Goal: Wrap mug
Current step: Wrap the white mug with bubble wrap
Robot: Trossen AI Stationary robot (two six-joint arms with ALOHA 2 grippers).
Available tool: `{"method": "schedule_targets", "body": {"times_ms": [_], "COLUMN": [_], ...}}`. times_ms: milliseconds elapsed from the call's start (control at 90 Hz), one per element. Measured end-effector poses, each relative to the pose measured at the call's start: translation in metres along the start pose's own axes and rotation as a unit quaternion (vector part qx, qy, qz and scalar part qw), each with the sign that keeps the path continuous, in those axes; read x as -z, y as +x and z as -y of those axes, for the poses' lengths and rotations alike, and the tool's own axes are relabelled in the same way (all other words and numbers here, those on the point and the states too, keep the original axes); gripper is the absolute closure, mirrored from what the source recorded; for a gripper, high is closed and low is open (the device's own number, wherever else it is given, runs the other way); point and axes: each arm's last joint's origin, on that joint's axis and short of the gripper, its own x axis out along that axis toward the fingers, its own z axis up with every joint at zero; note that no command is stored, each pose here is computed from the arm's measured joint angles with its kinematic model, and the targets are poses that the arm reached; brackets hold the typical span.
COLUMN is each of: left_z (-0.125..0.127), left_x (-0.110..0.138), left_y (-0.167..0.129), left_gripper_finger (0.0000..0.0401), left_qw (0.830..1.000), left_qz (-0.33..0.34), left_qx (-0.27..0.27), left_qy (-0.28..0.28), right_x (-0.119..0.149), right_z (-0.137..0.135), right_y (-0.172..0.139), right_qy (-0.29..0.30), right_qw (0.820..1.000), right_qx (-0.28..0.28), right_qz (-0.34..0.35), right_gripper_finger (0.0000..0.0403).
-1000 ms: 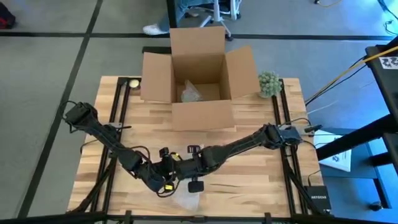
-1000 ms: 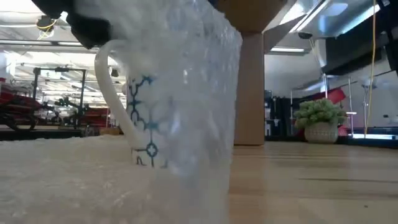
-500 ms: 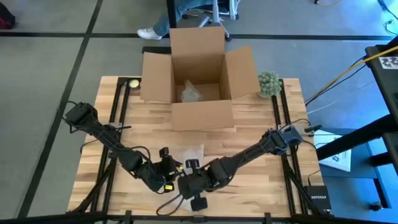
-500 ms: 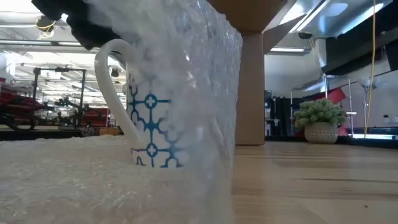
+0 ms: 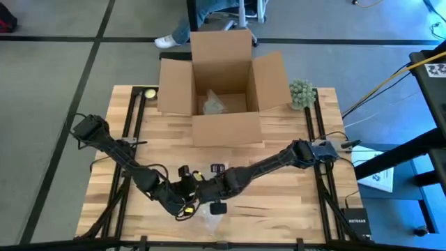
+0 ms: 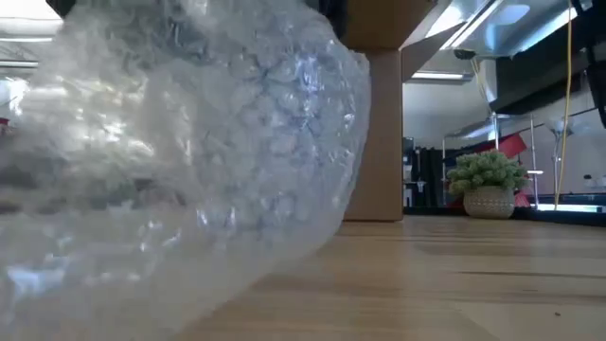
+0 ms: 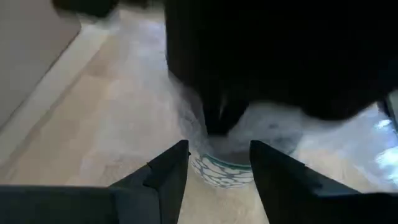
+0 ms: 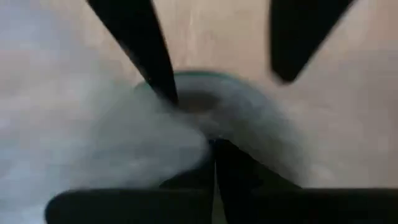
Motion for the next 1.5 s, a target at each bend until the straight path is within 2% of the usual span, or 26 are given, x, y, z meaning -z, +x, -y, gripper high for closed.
{"method": "schedule_targets", "body": {"times_ms": [178, 500, 611, 700, 844, 911, 989, 1189, 1333, 1500], "left_z": [0.000, 0.000, 0.000, 0.000, 0.000, 0.000, 0.000, 0.000, 0.000, 0.000], "left_x": [0.000, -0.001, -0.001, -0.001, 0.000, 0.000, 0.000, 0.000, 0.000, 0.000], "left_y": [0.000, -0.001, -0.001, -0.001, 0.000, 0.000, 0.000, 0.000, 0.000, -0.001], "left_gripper_finger": [0.0245, 0.0245, 0.0245, 0.0245, 0.0245, 0.0245, 0.0245, 0.0245, 0.0245, 0.0245], "left_qw": [1.000, 1.000, 1.000, 1.000, 1.000, 1.000, 1.000, 1.000, 1.000, 1.000], "left_qz": [-0.001, 0.001, 0.000, 0.000, 0.000, 0.000, -0.001, -0.001, -0.001, -0.002], "left_qx": [0.000, 0.001, 0.001, 0.000, 0.000, 0.001, 0.000, 0.000, 0.000, -0.001], "left_qy": [0.001, -0.001, 0.000, 0.000, 0.000, 0.000, 0.000, 0.001, -0.001, -0.002], "right_x": [0.001, -0.013, -0.010, -0.009, -0.011, -0.012, -0.014, -0.007, -0.008, -0.007], "right_z": [-0.001, -0.011, -0.004, 0.004, 0.013, 0.013, 0.010, -0.009, -0.012, -0.012], "right_y": [0.000, -0.062, -0.076, -0.078, -0.073, -0.069, -0.059, -0.059, -0.052, -0.012], "right_qy": [-0.001, -0.012, -0.010, 0.001, 0.004, 0.002, -0.012, -0.034, -0.034, -0.038], "right_qw": [1.000, 1.000, 0.999, 0.997, 0.987, 0.984, 0.986, 0.997, 0.997, 0.997], "right_qx": [-0.010, -0.012, 0.027, 0.080, 0.157, 0.175, 0.164, 0.068, 0.071, 0.067], "right_qz": [-0.013, 0.017, 0.019, 0.020, 0.036, 0.042, 0.036, 0.005, 0.008, -0.030], "right_gripper_finger": [0.0402, 0.0402, 0.0402, 0.0402, 0.0402, 0.0402, 0.0402, 0.0402, 0.0402, 0.0402]}}
